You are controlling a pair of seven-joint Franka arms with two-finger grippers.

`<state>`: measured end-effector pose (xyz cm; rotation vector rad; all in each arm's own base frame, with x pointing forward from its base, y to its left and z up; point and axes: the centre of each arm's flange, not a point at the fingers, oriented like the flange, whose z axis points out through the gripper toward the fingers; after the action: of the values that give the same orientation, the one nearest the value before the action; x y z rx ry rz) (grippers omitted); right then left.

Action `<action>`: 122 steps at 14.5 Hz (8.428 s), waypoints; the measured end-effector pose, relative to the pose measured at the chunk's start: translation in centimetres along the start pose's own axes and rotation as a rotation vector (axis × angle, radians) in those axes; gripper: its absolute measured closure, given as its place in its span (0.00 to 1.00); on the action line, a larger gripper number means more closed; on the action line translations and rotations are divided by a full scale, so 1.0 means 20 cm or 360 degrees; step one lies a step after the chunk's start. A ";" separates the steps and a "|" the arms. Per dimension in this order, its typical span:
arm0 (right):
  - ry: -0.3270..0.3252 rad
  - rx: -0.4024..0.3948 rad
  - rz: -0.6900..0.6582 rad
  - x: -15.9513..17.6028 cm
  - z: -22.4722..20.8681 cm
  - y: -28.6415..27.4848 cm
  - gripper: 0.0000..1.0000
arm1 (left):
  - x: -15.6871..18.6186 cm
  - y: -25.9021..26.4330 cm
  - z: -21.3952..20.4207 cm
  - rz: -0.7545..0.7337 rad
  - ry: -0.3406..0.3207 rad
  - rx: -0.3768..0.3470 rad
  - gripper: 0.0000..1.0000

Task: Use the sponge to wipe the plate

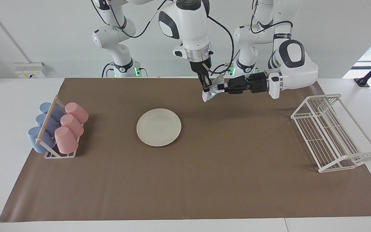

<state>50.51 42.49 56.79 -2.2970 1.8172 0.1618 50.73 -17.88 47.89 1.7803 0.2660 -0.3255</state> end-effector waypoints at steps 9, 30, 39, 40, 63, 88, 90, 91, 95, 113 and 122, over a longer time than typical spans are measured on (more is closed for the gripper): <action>0.0074 0.0028 -0.0109 0.61 0.46 0.07 0.98 | 0.00 -0.02 -0.02 0.0021 0.0005 0.0084 0.00; 0.0156 -0.0096 -0.0469 1.38 0.94 0.26 0.98 | 0.06 0.10 -0.53 0.0352 0.0401 0.1567 0.00; 0.0095 -0.0001 -0.0345 0.94 1.06 0.33 0.98 | 0.02 0.30 -0.62 0.0481 0.0468 0.1901 0.00; 0.0095 0.0000 -0.0342 0.94 1.06 0.33 0.98 | 0.01 0.32 -0.63 0.0487 0.0462 0.1947 0.00; 0.0044 0.0032 -0.0297 0.90 1.06 0.33 0.98 | -0.24 0.59 -0.71 0.0455 0.0408 0.2186 0.00; 0.0008 -0.0093 0.0201 -0.03 0.01 0.23 0.98 | -0.14 0.52 -0.60 0.0308 0.0384 0.1821 0.00; 0.0013 -0.0077 0.0205 -0.03 0.01 0.20 0.98 | -0.14 0.45 -0.56 0.0267 0.0333 0.1650 0.00; 0.0014 -0.0070 0.0205 -0.03 0.00 0.19 0.98 | -0.14 0.42 -0.52 0.0265 0.0328 0.1570 0.00; 0.0014 -0.0063 0.0203 -0.03 -0.01 0.19 0.98 | -0.21 0.37 -0.26 0.0288 0.0300 0.1126 0.00; 0.0014 -0.0061 0.0202 -0.03 -0.02 0.19 0.98 | -0.26 0.27 0.08 0.0773 -0.0107 0.0717 0.54; 0.0014 -0.0061 0.0204 -0.02 -0.02 0.19 0.98 | -0.27 0.26 0.09 0.0713 -0.0137 0.0719 0.96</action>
<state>46.79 42.03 56.87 -2.2091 1.9834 0.2082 47.29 -20.77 54.20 2.1986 -0.2916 -0.1425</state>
